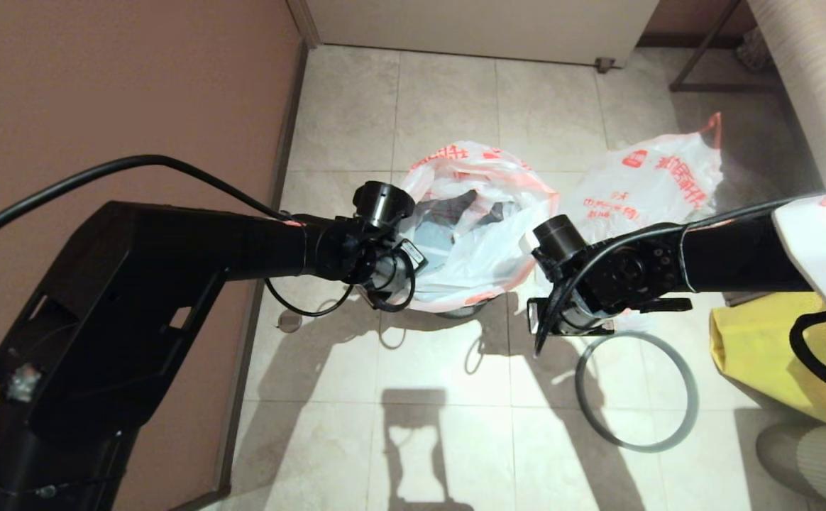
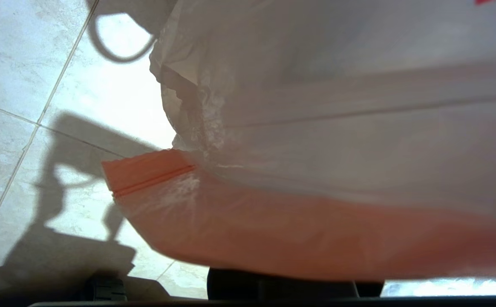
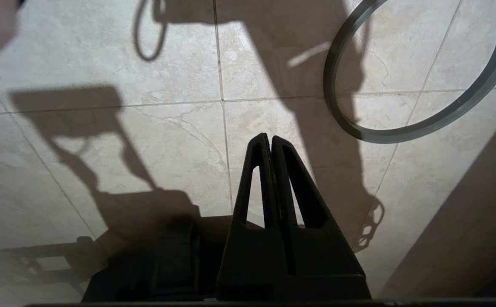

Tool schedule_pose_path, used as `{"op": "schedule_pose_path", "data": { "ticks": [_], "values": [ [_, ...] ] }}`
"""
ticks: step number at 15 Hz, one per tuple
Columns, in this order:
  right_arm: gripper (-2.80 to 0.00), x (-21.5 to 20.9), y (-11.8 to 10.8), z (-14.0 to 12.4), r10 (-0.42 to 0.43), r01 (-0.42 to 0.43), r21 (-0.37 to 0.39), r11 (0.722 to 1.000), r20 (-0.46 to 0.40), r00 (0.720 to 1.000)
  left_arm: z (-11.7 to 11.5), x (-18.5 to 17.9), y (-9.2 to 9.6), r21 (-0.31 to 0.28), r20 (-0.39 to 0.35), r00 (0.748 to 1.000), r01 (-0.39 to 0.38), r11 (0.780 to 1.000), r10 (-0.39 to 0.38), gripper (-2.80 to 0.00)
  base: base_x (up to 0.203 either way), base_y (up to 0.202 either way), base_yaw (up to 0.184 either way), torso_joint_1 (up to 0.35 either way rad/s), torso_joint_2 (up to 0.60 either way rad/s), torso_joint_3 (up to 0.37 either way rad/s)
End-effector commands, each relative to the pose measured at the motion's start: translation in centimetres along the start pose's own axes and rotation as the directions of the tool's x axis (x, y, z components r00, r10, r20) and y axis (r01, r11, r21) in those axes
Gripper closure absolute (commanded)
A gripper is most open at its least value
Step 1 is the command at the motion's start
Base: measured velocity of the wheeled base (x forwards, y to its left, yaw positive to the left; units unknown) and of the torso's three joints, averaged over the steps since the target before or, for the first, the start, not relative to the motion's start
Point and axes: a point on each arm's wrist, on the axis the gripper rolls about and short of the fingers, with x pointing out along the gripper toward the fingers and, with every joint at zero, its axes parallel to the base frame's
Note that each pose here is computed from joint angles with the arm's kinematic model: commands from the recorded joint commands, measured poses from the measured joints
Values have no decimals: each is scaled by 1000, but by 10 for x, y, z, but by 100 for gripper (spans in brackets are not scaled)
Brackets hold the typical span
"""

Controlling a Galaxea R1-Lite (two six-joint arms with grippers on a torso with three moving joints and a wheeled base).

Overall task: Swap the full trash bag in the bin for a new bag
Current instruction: Put the new garbage bag on the trash can

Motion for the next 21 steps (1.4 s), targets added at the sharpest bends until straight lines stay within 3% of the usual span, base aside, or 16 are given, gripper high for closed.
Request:
{"op": "schedule_pose_path", "data": {
  "ticks": [1, 6, 8, 11, 18, 21],
  "values": [
    [0, 10, 2, -4, -13, 13, -6, 1000, -20, 1000, -1, 2, 1, -6, -1, 1000, -4, 1000, 4, 0, 0, 0, 0, 0, 0, 0],
    [0, -41, 2, 8, 51, -52, 7, 999, 68, 996, -3, 4, 3, -3, -9, 1000, -17, 1000, 17, 0, 0, 0, 0, 0, 0, 0],
    [0, -42, -2, 4, 42, -43, 6, 999, 57, 998, -8, 5, 10, 3, -27, 999, -45, 999, 45, 0, 0, 0, 0, 0, 0, 0],
    [0, -52, -5, 7, 56, -56, 11, 998, 72, 996, 2, -3, 7, -8, 11, 999, -32, 999, 32, 0, 0, 0, 0, 0, 0, 0],
    [0, -56, -4, 11, 66, -66, 3, 998, 94, 993, -1, -3, 6, -4, 7, 1000, -30, 1000, 30, 0, 0, 0, 0, 0, 0, 0],
    [0, -57, 0, 18, 88, -100, 73, 992, 145, 985, -5, -4, 3, 4, -1, 1000, -23, 1000, 23, 0, 0, 0, 0, 0, 0, 0]
  ]
}}
